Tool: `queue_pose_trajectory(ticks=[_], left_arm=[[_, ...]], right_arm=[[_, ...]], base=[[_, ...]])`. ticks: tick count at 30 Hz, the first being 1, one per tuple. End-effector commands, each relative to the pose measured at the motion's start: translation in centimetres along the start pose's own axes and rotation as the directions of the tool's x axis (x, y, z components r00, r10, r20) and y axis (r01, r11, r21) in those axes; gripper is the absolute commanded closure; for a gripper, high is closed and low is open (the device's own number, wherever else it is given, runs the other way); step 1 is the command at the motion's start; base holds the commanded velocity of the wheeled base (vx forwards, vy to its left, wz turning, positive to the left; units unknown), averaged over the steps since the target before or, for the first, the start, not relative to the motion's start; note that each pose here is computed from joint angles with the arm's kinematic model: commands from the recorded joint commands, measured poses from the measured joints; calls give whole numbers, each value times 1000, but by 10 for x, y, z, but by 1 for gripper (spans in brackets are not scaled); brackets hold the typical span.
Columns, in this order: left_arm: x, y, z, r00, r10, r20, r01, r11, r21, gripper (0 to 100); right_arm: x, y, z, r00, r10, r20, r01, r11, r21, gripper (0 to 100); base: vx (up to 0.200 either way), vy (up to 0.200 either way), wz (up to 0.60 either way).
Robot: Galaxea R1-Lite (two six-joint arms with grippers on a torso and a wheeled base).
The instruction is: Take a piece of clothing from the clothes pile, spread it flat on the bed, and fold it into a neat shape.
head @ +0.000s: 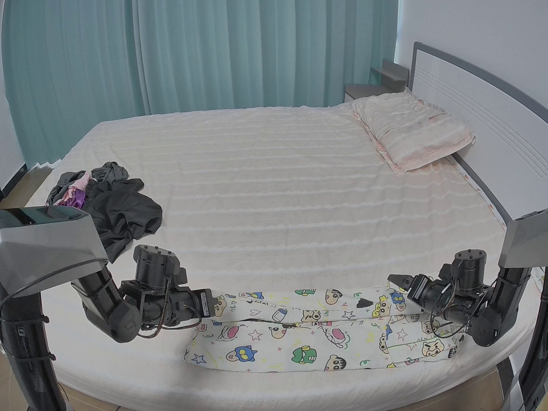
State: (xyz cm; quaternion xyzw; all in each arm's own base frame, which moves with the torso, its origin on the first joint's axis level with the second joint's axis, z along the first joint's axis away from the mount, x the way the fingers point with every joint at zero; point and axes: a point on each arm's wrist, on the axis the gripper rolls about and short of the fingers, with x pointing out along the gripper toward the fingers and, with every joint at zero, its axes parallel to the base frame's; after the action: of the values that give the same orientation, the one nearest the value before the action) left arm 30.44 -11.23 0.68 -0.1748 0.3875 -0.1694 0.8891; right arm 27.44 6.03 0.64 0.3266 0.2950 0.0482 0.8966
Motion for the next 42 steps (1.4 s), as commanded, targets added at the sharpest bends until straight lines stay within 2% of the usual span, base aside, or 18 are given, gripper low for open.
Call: queue_pose_trajectory(ticks=[1,4,9,16,25,28,35,42], left_arm=[[-29,-14,12,997,-40,70,38,999,17,100],[-40,-16,9,996,-51,70,49,998,25,100],[-48,-10,-8,1000,-26,14,26,999,39,100],[-55,-1,-32,997,-3,-79,12,993,116,100],[-40,12,-52,984,44,-174,-15,986,164,100],[-33,16,-59,983,51,-177,-21,986,165,100],[-27,22,-69,988,39,-152,-12,985,171,100],[-29,23,-70,990,36,-139,-12,985,171,100]], right_arm=[[0,0,0,1000,0,1,0,1000,1,0],[1,0,1,1000,-1,2,1,1000,1,0],[0,-1,0,1000,-2,1,2,1000,1,0],[1,-1,0,1000,-3,-1,3,1000,2,0],[-1,-3,1,1000,-10,-1,10,1000,1,0],[-3,-4,3,1000,-21,3,21,1000,-3,0],[-12,-23,10,995,-92,25,94,992,-89,0],[-19,-41,11,986,-169,12,169,972,-164,0]], base=[[0,0,0],[0,0,0],[0,0,0],[0,0,0],[0,0,0],[0,0,0],[0,0,0],[0,0,0]])
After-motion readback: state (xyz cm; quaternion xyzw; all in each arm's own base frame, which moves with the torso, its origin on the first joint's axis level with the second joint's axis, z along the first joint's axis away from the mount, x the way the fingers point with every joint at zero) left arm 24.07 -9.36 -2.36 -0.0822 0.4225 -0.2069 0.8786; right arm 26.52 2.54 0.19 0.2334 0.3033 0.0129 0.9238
